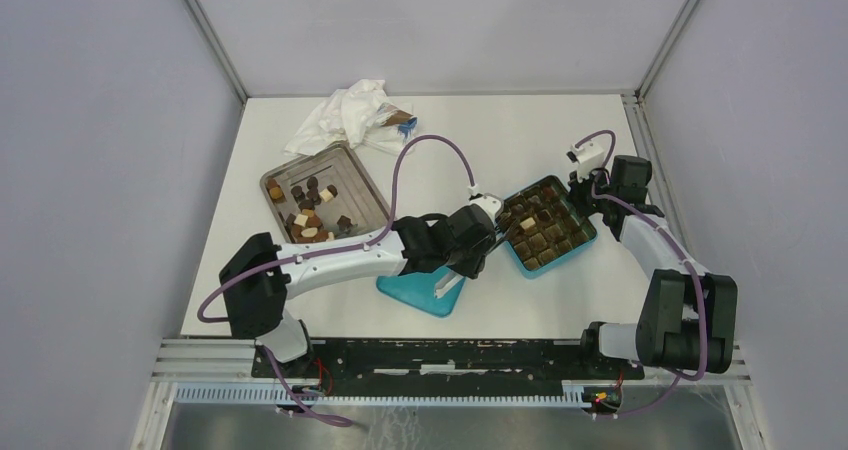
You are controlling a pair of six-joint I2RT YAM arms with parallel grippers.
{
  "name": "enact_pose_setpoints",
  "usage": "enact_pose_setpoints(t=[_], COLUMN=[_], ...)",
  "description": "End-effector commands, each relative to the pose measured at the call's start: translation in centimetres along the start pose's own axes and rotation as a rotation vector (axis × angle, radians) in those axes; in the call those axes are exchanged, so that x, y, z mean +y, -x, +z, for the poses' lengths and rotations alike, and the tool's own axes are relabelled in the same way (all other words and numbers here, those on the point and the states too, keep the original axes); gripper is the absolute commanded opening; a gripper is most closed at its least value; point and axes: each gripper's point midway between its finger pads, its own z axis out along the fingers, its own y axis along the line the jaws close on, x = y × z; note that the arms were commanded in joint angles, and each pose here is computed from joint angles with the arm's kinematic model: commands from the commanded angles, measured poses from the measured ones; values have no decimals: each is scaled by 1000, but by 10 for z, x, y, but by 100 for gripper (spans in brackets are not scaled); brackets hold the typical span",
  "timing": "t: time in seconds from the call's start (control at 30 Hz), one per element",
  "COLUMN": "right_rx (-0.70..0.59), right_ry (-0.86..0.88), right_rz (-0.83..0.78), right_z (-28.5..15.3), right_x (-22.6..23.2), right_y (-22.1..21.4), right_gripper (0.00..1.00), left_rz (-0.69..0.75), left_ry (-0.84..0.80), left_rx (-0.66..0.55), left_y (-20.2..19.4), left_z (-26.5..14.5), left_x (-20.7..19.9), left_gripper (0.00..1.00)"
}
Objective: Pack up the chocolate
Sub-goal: Place the fake chocolate in the packing box.
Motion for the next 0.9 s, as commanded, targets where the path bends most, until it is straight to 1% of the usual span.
enact_pose_setpoints(t=[0.0,0.2,0.43,0.7,0.8,0.87], right_rx=[-76,-67,-40,-5,-27,-61], right_ry=[0,5,23,82,117,139], right_rz=[-31,-28,-12,49,45,6], right_z=[0,2,8,22,24,21], right_x=[-6,-5,-4,4,10,13], right_y=[28,26,19,6,8,16], right_gripper=[3,4,5,6,5,4], left_rz=[-25,-26,-49,-63,-71,-83], left_ry=[-22,-22,-16,81,116,135], left_rx=[-75,-84,-165,-205,-216,-232], left_y=[26,28,43,38,32,31], left_z=[-7,-9,-28,-45,-53,-59], left_x=[-13,-14,-9,21,33,40], left_gripper=[43,44,40,40,40,40])
